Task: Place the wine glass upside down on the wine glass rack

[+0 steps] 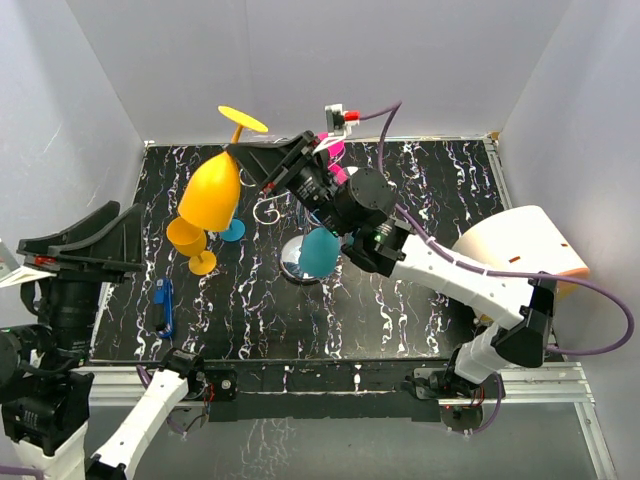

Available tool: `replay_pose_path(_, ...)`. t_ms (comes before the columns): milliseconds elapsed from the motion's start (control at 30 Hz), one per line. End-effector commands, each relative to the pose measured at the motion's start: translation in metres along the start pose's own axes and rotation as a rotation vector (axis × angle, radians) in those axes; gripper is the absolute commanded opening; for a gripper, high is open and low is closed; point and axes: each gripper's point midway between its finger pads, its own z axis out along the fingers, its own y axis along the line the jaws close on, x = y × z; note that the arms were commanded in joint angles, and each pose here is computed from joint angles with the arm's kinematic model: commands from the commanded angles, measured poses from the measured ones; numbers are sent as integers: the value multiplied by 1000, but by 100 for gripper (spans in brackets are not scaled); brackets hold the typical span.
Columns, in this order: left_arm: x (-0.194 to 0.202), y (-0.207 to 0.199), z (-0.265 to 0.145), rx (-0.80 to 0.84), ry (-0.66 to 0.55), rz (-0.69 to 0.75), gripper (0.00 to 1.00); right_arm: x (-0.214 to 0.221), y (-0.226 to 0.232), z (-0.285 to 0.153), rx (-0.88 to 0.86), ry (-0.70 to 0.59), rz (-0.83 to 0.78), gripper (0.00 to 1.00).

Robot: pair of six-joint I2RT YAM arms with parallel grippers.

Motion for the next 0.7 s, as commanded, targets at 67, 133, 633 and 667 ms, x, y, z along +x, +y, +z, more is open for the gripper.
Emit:
replay_pose_path(67, -5, -41, 13, 185, 23, -71, 69, -20, 62, -40, -317, 1, -135, 0)
replay_pose_path(133, 1, -56, 14, 273, 51, -73, 71, -14, 63, -51, -348, 30, -174, 0)
replay_pose_path(633, 19, -83, 50, 387, 98, -559, 72, 1, 50, -93, -416, 136, -500, 0)
replay_pose_path(667, 21, -82, 51, 373, 108, -594, 72, 3, 48, -94, -419, 144, -513, 0)
